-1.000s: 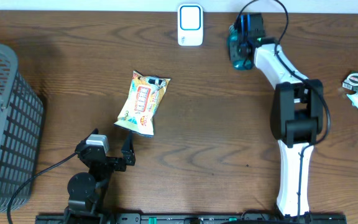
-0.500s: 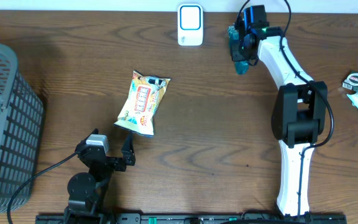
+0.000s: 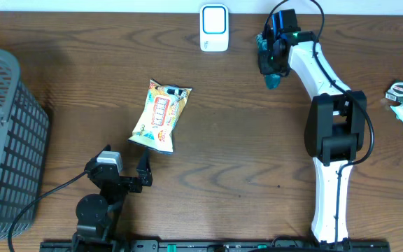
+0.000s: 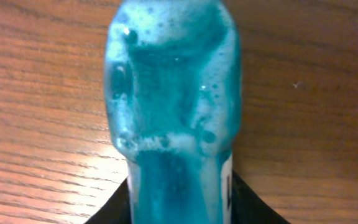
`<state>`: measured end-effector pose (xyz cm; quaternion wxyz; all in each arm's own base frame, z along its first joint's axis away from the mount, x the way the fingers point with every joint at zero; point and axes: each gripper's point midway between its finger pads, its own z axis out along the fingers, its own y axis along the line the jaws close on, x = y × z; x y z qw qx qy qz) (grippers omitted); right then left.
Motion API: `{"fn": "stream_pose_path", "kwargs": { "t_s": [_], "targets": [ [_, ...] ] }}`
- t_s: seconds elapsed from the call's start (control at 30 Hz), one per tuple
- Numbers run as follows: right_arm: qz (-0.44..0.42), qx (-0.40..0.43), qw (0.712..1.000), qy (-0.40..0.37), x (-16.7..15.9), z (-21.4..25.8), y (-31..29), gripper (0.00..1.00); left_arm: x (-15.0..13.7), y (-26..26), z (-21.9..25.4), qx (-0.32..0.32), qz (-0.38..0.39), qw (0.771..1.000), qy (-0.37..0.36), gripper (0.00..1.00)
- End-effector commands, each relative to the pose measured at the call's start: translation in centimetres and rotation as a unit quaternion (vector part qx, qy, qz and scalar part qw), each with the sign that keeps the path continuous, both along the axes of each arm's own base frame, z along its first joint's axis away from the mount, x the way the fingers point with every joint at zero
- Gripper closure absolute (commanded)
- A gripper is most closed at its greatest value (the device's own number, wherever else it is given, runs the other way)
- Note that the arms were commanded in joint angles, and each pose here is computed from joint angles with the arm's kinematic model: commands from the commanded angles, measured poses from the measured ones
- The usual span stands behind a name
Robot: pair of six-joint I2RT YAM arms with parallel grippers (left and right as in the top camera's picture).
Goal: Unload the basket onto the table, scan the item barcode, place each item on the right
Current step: 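Hold the Listerine bottle in front of the scanner window, then carry the Listerine bottle to the right edge and release it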
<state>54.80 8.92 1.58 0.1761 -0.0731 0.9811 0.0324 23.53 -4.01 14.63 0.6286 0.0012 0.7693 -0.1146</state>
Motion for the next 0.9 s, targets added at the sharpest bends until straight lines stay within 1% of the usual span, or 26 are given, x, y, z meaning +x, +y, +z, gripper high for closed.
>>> {"fn": "stream_pose_path", "kwargs": {
  "t_s": [0.0, 0.03, 0.07, 0.2, 0.3, 0.37, 0.4, 0.5, 0.63, 0.7, 0.87],
  "targets": [
    [0.008, -0.01, 0.996, 0.089, -3.8, -6.8, 0.0, 0.87, -0.1, 0.0, -1.3, 0.007, -0.002, 1.0, 0.018, 0.02],
    [0.008, -0.011, 0.995, 0.094, -4.0, -6.8, 0.0, 0.95, -0.1, 0.0, -1.3, 0.007, -0.002, 1.0, 0.018, 0.02],
    [0.008, -0.011, 0.995, 0.098, -4.2, -6.8, 0.0, 0.99, -0.1, 0.0, -1.3, 0.007, -0.002, 1.0, 0.018, 0.02],
    [0.01, -0.013, 0.994, 0.108, -4.8, -5.3, -0.1, 0.99, -0.1, 0.0, -1.3, 0.007, -0.002, 1.0, 0.018, 0.02],
    [0.041, -0.008, 0.994, 0.1, -4.9, -3.0, 0.3, 0.99, -0.1, 0.0, -1.3, 0.007, -0.002, 1.0, 0.018, 0.02],
    [0.084, 0.015, 0.992, 0.091, -5.3, -0.7, 1.3, 0.99, -0.1, 0.0, -1.3, 0.007, -0.002, 1.0, 0.018, 0.02],
    [0.122, 0.035, 0.988, 0.086, -5.7, 0.7, 2.1, 0.99, -0.1, 0.0, -1.3, 0.007, -0.002, 1.0, 0.018, 0.02],
    [0.214, 0.095, 0.969, 0.082, -7.9, 4.3, 3.7, 0.99, -0.1, 0.0, -1.3, 0.007, -0.002, 1.0, 0.018, 0.02],
    [0.287, 0.165, 0.94, 0.079, -10.6, 7.8, 4.5, 0.99, -0.1, 0.0, -1.3, 0.007, -0.002, 1.0, 0.018, 0.02],
    [0.3, 0.183, 0.933, 0.075, -11.2, 8.8, 4.3, 0.99, -0.1, 0.0, -1.3, 0.007, -0.002, 1.0, 0.018, 0.02],
    [0.287, 0.186, 0.936, 0.081, -11.3, 8.9, 3.0, 0.99, -0.1, 0.0, -1.3, 0.007, -0.002, 1.0, 0.018, 0.02]
  ]
}}
